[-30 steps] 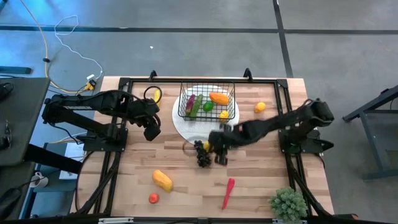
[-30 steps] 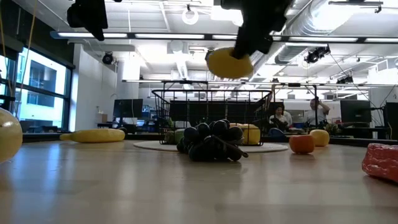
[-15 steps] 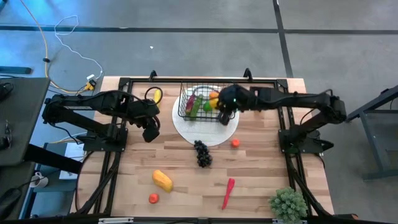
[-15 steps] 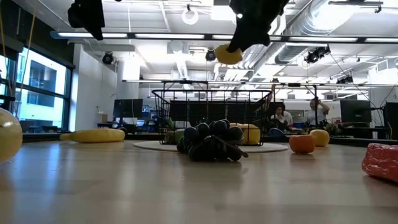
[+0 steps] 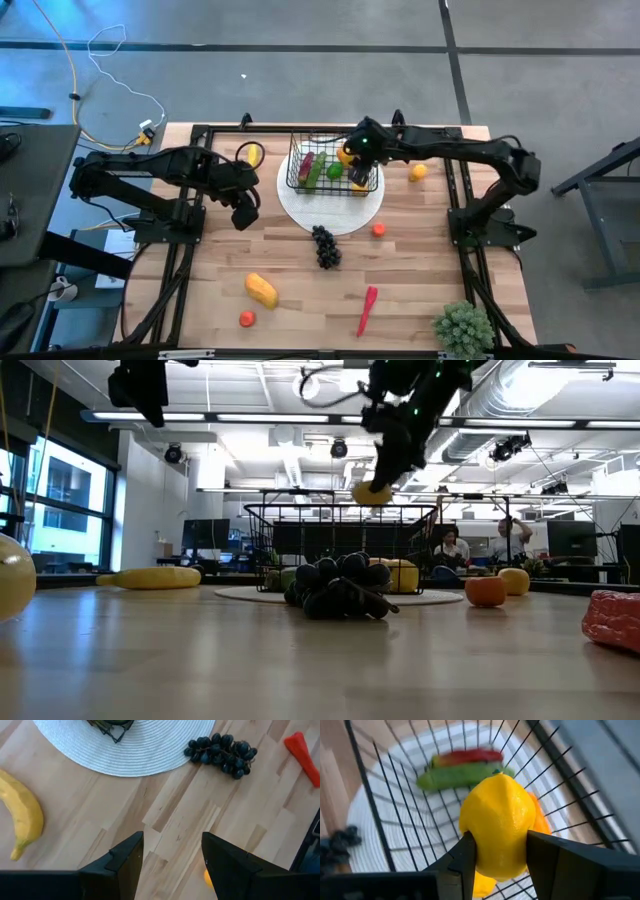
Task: Build produce basket
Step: Put the bottom yellow lemon into the wire basket
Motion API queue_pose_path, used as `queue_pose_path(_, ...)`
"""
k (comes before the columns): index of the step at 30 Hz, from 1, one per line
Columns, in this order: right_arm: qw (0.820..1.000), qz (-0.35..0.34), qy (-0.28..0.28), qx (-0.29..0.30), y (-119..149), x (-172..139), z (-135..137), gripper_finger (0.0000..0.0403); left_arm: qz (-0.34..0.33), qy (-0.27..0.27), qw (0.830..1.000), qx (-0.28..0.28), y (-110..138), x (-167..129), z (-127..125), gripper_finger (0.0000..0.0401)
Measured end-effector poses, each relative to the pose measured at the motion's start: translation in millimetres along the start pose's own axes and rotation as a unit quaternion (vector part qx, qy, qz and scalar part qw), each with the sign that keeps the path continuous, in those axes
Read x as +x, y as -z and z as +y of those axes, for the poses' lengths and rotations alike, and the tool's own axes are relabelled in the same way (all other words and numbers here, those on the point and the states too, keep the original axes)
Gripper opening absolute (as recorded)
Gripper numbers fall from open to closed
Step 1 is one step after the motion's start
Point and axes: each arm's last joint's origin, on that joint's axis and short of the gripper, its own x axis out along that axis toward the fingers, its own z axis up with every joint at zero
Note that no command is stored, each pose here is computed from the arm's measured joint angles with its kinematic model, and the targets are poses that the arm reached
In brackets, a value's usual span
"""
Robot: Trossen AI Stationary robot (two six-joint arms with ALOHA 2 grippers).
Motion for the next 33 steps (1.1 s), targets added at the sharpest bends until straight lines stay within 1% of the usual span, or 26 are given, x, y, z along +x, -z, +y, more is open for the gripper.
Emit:
queue_pose_path(5,0.998,0.062,-0.002,-0.016,8.5,25.1,-6.3,0.0112,0.003,0.003,0.999,-0.040,2.3,-0.1,-3.1,0.0217)
queue_pose_path(8,0.997,0.082,-0.006,-0.015,11.6,33.2,-10.9,0.0112,0.011,0.001,0.998,-0.066,5.5,-0.2,-5.2,0.0235)
queue_pose_path(12,0.995,0.097,-0.010,-0.007,14.1,40.7,-16.7,0.0112,0.027,-0.001,0.992,-0.126,10.6,0.6,-9.7,0.0252)
queue_pose_path(14,0.994,0.103,-0.020,0.005,15.1,43.8,-18.7,0.0111,0.043,0.007,0.988,-0.147,14.2,0.9,-13.3,0.0254)
queue_pose_path(16,0.993,0.114,-0.027,0.012,17.1,47.1,-20.4,0.0111,0.055,0.017,0.987,-0.153,18.5,0.1,-18.0,0.0253)
queue_pose_path(20,0.991,0.133,-0.028,0.012,20.6,54.0,-21.1,0.0111,0.068,0.024,0.984,-0.161,29.9,-1.2,-30.5,0.0251)
queue_pose_path(25,0.989,0.142,-0.035,0.012,22.3,58.8,-20.4,0.0111,0.091,0.023,0.977,-0.193,46.1,0.2,-48.0,0.0251)
queue_pose_path(28,0.989,0.146,-0.035,0.011,23.2,59.0,-20.4,0.0128,0.109,0.013,0.973,-0.201,56.6,4.9,-60.8,0.0251)
queue_pose_path(33,0.989,0.146,-0.034,0.010,23.2,59.0,-20.5,0.0172,0.138,-0.013,0.967,-0.215,75.8,15.1,-81.4,0.0251)
